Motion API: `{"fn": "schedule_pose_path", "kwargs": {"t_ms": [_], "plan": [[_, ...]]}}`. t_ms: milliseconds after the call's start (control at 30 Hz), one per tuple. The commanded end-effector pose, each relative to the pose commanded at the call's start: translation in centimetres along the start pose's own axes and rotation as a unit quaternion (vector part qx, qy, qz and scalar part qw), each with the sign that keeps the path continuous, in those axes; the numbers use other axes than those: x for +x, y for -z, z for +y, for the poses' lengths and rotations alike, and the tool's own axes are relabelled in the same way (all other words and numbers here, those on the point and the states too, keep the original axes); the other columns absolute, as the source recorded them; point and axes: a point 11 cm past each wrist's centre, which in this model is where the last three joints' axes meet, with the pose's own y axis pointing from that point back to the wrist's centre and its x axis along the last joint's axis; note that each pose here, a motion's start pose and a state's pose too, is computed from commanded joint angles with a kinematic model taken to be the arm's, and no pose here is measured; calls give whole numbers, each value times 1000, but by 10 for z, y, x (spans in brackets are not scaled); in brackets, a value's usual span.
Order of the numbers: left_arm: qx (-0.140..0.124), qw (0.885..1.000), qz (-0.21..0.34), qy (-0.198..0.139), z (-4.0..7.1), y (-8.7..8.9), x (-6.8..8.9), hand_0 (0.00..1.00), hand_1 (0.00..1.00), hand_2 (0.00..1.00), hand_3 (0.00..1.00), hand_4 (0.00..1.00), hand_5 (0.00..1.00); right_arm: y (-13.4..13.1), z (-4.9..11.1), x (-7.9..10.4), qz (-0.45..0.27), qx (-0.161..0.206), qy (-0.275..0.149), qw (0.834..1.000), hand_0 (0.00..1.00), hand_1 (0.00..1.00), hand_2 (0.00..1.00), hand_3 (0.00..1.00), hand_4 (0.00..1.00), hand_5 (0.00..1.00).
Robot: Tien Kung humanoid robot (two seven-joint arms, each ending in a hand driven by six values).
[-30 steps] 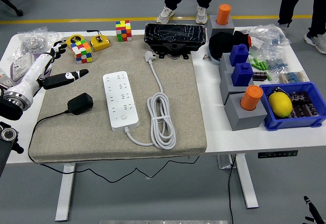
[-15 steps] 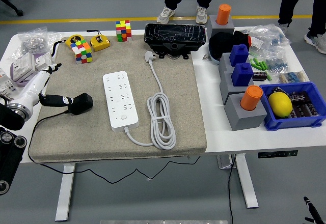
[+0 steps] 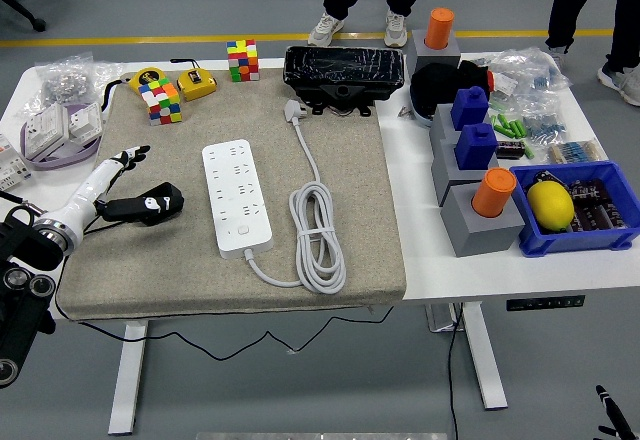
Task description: Pick up the plug,place it near the board,insert it into the board,press the button
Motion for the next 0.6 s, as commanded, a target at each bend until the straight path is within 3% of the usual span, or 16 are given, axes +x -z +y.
{"fn": "schedule_pose_path", "kwargs": {"t_ms": [100, 133, 300, 333, 500, 533, 600], "plan": [[2, 1000, -17, 6, -2, 0, 0, 991, 998, 993, 998, 998, 242, 1, 0, 1, 0, 1, -1, 1000, 998, 861, 777, 837, 998, 998], [3, 1000, -25, 6, -3, 0, 0, 963, 995, 935, 964, 998, 112, 2, 0, 1, 0, 1, -1, 1000, 998, 861, 777, 837, 998, 998], [12, 999, -51, 10, -8, 3, -1, 963, 995, 935, 964, 998, 112, 3, 0, 2, -1, 2, -2, 1000, 998, 861, 777, 837, 998, 998], [15, 998, -56, 11, -9, 4, -2, 955, 989, 918, 918, 998, 53, 3, 0, 2, -1, 2, -2, 1000, 998, 861, 776, 835, 998, 998], [22, 997, -69, 10, -14, 8, -5, 955, 989, 918, 918, 998, 53, 3, 0, 2, -1, 2, -2, 1000, 998, 861, 776, 835, 998, 998], [23, 997, -70, 9, -14, 8, -5, 942, 979, 868, 871, 998, 58, 3, 0, 2, -1, 2, -2, 1000, 998, 858, 775, 836, 998, 998], [22, 997, -73, 8, -15, 8, -6, 942, 979, 868, 871, 998, 58, 4, 0, 2, -1, 2, -2, 1000, 998, 858, 775, 836, 998, 998]]}}
